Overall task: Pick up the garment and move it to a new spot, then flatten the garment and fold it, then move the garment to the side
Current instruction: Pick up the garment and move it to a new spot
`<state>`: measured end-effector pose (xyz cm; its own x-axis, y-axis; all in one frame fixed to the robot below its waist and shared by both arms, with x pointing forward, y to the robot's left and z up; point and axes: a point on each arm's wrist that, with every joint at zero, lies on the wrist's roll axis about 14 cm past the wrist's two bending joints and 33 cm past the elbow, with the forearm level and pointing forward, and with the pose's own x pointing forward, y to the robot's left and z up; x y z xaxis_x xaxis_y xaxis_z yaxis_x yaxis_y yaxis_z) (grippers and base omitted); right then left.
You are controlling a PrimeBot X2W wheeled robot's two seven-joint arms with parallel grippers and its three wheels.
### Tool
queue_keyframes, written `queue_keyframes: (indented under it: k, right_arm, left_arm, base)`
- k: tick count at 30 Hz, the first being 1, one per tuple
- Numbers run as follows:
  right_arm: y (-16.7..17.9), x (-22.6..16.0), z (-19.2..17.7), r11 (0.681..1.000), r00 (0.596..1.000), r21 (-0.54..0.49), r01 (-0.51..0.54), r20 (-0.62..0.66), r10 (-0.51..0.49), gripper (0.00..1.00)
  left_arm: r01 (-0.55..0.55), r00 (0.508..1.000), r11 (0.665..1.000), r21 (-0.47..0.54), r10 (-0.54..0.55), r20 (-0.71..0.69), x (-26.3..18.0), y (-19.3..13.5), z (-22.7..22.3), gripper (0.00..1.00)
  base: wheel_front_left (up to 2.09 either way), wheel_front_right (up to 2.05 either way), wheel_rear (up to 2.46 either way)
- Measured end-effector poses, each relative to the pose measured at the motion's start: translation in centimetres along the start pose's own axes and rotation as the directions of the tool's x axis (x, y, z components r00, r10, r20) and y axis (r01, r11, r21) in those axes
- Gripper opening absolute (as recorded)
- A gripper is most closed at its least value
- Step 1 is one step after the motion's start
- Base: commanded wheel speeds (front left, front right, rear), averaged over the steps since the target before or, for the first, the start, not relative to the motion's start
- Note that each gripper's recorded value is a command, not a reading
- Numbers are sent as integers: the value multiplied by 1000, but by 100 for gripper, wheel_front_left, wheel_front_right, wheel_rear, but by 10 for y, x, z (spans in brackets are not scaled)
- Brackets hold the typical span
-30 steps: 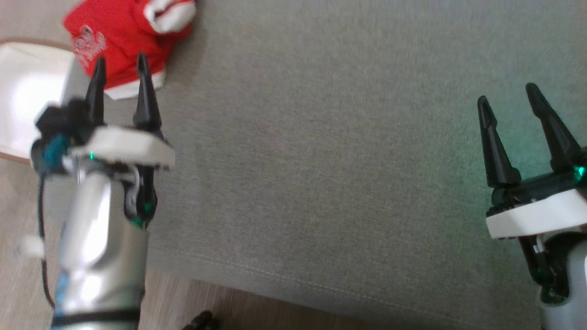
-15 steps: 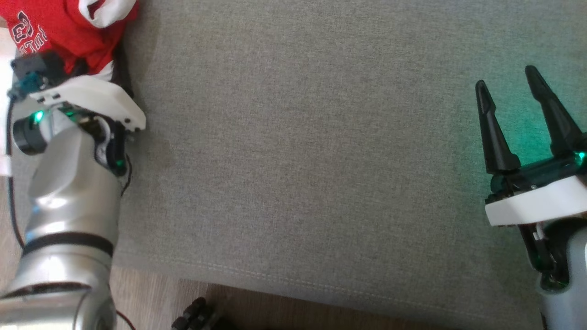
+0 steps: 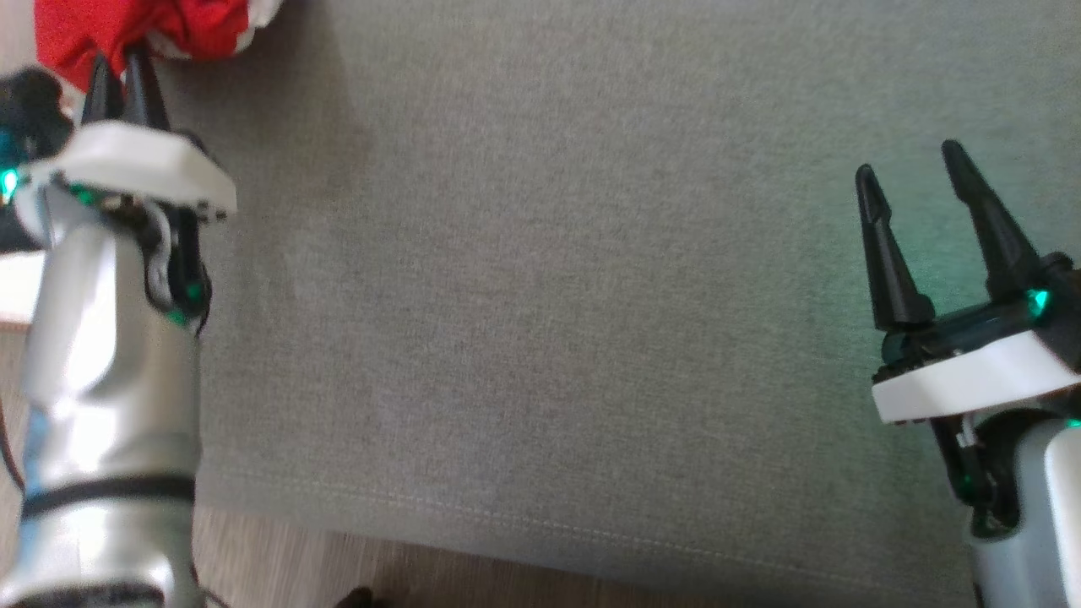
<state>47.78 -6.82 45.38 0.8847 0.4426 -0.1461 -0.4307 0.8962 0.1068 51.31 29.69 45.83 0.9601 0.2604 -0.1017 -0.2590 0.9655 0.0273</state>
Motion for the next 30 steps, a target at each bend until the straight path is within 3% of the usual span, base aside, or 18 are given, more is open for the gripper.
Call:
queue_keyframes:
  k: [9,18,25,30]
  right_arm:
    - [9,-25,37,1000,995,6,23,97,-23,100]
    - [7,-70,51,996,986,23,92,134,-94,100]
    - [-14,-98,57,983,970,32,183,157,-186,100]
    - [-36,-120,53,960,946,62,274,161,-280,100]
  left_arm:
    - [50,983,999,13,-51,174,-61,-13,44,0]
    - [248,946,969,-6,-240,218,-120,-81,73,0]
    - [489,856,872,-12,-477,199,-142,-161,76,0]
    - [673,730,740,-14,-661,171,-158,-232,68,0]
  base:
    - [0,0,0]
    - [0,0,0]
    - [0,0,0]
    - [0,0,0]
